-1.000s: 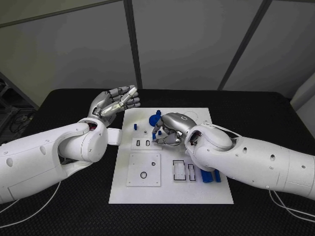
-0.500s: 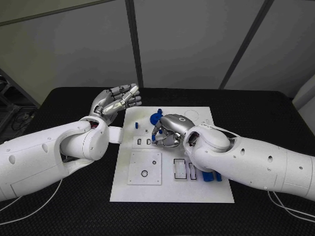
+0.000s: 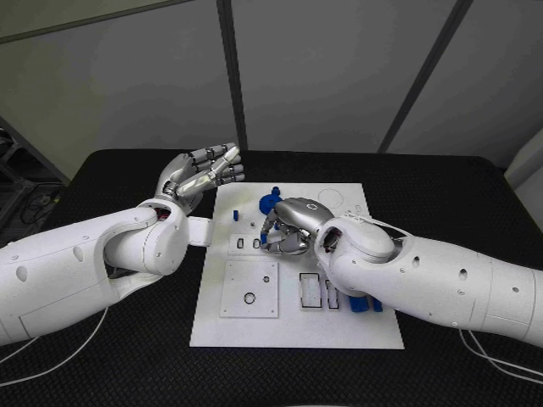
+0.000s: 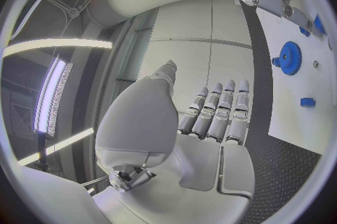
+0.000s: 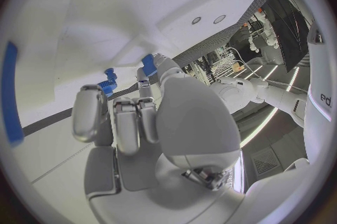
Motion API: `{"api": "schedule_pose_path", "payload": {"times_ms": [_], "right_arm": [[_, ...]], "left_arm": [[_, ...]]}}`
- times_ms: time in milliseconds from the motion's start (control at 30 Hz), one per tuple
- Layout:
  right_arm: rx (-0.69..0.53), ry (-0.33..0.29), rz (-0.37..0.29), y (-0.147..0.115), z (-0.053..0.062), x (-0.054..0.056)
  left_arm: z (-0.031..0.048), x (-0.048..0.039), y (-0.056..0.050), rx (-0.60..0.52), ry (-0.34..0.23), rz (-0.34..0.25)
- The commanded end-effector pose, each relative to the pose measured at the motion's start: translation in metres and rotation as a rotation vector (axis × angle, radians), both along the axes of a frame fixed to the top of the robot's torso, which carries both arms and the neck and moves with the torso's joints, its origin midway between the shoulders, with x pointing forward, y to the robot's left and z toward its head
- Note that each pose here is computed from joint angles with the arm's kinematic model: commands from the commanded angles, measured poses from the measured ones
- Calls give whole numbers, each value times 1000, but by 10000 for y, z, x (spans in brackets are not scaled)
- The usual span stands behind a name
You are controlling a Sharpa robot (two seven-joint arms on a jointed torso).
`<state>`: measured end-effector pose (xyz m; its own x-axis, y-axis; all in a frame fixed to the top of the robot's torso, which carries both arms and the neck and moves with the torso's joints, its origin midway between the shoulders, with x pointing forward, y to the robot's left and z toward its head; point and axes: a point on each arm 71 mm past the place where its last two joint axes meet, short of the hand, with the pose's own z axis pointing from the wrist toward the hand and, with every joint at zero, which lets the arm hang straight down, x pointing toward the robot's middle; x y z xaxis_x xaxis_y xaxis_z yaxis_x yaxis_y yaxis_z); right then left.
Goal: Assemble the parts on the task board
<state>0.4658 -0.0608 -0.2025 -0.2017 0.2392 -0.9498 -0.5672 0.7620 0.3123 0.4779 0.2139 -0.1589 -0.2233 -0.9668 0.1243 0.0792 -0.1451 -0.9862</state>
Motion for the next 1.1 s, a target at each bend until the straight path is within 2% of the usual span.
{"api": "schedule_pose_path", "payload": {"times_ms": [33, 500, 1100], "right_arm": [[-30, 15, 3, 3, -38, -2], [-64, 39, 0, -4, -75, 3], [-74, 36, -14, -28, -79, 10]], "left_arm": [[17, 0, -11, 1, -12, -10], [16, 0, -8, 2, -11, -10], [15, 1, -3, 3, -10, -9]]}}
